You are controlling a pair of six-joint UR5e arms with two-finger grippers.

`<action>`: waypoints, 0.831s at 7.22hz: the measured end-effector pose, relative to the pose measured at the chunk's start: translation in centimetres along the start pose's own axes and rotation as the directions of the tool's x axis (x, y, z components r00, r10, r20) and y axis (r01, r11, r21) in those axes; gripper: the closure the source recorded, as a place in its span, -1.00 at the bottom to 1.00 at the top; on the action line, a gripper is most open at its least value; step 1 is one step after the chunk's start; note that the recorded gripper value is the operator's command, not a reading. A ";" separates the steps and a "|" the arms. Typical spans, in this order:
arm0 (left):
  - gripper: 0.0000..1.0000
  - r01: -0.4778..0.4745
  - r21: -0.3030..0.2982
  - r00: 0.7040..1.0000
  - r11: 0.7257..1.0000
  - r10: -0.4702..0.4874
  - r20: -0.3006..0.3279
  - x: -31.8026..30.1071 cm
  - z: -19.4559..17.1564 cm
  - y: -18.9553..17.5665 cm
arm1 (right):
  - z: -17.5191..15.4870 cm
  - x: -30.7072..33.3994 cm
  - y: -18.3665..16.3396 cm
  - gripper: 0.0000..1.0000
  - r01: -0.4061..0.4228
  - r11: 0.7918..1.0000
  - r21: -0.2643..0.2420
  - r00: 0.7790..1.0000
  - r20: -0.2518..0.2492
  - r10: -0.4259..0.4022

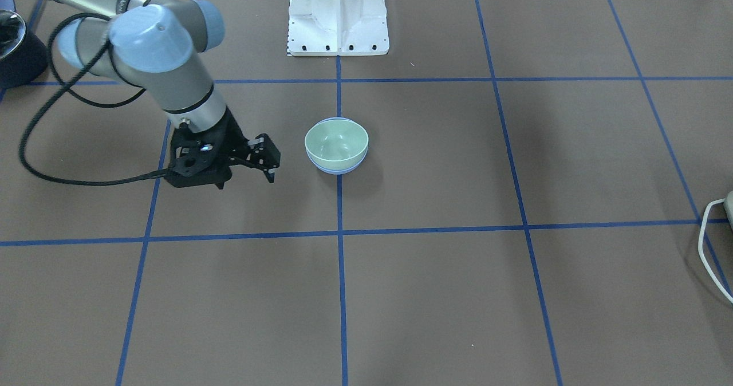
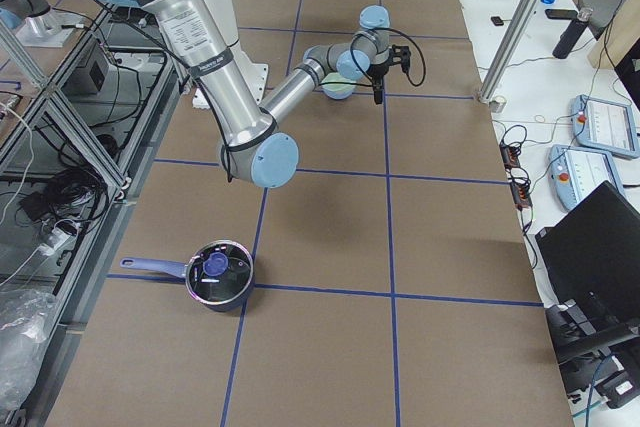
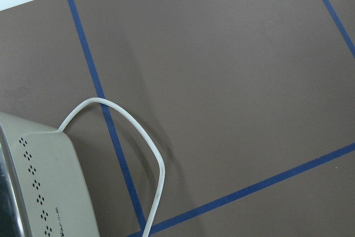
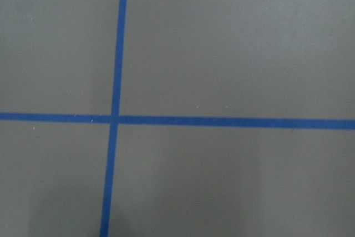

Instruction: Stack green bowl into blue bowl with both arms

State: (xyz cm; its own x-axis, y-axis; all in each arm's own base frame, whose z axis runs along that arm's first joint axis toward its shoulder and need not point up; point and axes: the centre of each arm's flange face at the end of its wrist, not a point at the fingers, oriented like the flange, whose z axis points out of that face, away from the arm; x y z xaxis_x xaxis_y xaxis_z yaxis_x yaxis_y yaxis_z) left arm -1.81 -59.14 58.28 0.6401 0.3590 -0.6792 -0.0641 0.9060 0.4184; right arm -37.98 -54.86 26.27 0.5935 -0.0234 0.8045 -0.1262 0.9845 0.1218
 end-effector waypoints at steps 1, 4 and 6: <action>-0.95 0.004 0.004 1.000 1.000 -0.004 0.002 -0.4 -0.3 0.2 | -1.9 5.7 -2.5 -1.00 0.015 1.000 -0.008 1.000 -0.013 -0.015; -0.95 0.018 0.010 1.000 1.000 -0.018 0.010 -1.2 -1.0 0.5 | -5.6 23.2 -7.1 -1.00 0.058 0.998 -0.028 0.995 -0.078 -0.060; -0.95 0.020 0.013 1.000 1.000 -0.020 0.011 -1.3 -1.1 0.6 | -7.0 32.7 -9.1 -1.00 0.069 0.996 -0.054 0.993 -0.096 -0.074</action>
State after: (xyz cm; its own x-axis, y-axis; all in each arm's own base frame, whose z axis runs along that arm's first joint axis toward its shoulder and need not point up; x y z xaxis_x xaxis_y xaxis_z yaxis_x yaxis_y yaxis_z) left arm -3.55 -58.81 58.75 0.6497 0.3385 -0.6807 -0.0418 0.9100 0.4126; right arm -11.87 -63.36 47.35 0.6752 -0.0793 0.7334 -0.0419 0.9885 0.1454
